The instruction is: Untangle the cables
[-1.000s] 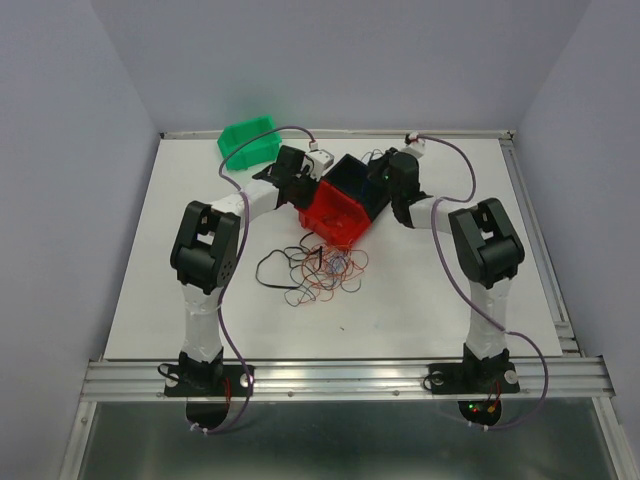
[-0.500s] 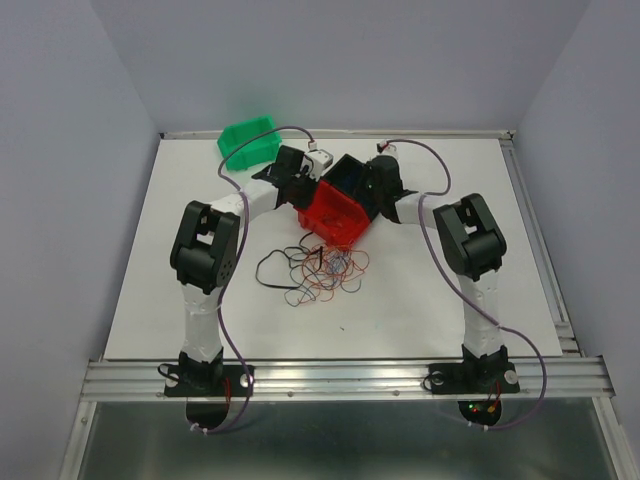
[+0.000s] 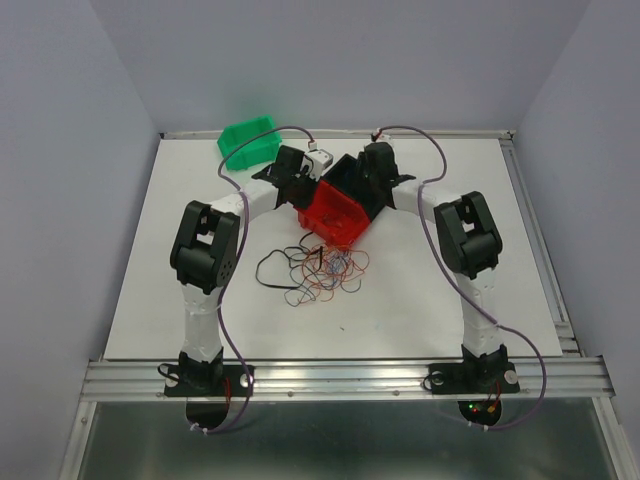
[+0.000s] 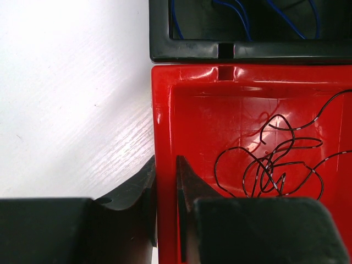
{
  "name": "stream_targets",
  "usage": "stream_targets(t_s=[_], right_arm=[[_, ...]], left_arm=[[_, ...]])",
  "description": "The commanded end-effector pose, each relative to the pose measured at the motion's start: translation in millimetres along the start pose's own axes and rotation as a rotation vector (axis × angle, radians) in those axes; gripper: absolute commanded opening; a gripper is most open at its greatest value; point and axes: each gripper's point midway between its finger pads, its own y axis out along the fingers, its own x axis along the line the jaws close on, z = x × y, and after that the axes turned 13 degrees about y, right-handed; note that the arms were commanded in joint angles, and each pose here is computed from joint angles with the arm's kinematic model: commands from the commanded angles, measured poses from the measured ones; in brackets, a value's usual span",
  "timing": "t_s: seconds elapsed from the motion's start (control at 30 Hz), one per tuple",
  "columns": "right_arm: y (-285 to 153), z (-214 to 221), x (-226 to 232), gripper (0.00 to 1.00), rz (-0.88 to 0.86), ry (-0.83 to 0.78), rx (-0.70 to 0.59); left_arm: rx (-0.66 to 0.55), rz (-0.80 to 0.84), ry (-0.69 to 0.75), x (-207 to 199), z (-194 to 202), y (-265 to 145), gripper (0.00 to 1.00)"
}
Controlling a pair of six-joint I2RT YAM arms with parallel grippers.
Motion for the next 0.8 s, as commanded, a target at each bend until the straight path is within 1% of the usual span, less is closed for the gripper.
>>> stream_targets(t_s=[0.0, 0.03, 0.1, 0.13, 0.2, 0.23, 0.3, 0.43, 0.5, 0.6, 0.63, 0.7, 0.73, 0.77], right_arm=[[-34, -54, 47, 0.38, -0.058, 0.011, -0.065], [-34, -53, 47, 0.43, -0.048, 0.013, -0.056], [-39, -51, 43, 0.48, -0.01, 0.026, -0.026], [-41, -45, 39, 0.56, 0.006, 0.027, -0.002], [-46, -44, 39, 0.61, 0.01, 0.033, 0.009], [-50, -44, 39, 0.66, 0.011, 0.032, 0.012], [-59, -48, 39, 0.69, 0.01, 0.034, 0.002], [-77, -61, 39, 0.7, 0.015, 0.038, -0.042], [-95, -71, 41, 0.71, 0.001, 0.042, -0.078], [-117, -83, 32, 0.72, 0.031, 0.051, -0.141], [-123, -87, 31, 0.72, 0.032, 0.052, -0.158], [-138, -86, 24, 0.72, 0.039, 0.052, -0.17], [-142, -85, 21, 0.72, 0.037, 0.051, -0.176], [-152, -89, 25, 0.72, 0.017, 0.054, -0.186]], left_arm=[[-0.023, -0.05, 0.017, 12, -15, -20, 0.09], [-0.025, -0.05, 0.015, 12, -16, -20, 0.09], [-0.024, -0.05, 0.007, 11, -15, -20, 0.09], [-0.025, -0.051, 0.003, 12, -16, -20, 0.09], [-0.023, -0.057, -0.007, 13, -16, -20, 0.09], [-0.025, -0.056, -0.009, 13, -17, -19, 0.09], [-0.025, -0.06, -0.024, 13, -18, -18, 0.09], [-0.048, -0.059, -0.07, 15, -27, -15, 0.09], [-0.075, -0.053, -0.113, 15, -38, -10, 0.09], [-0.113, -0.051, -0.145, 12, -56, -1, 0.09], [-0.111, -0.061, -0.147, 11, -55, 5, 0.09], [-0.137, -0.084, -0.148, 13, -67, 11, 0.09], [-0.125, -0.074, -0.156, 10, -64, 21, 0.09], [-0.151, -0.074, -0.152, 14, -79, 20, 0.11]])
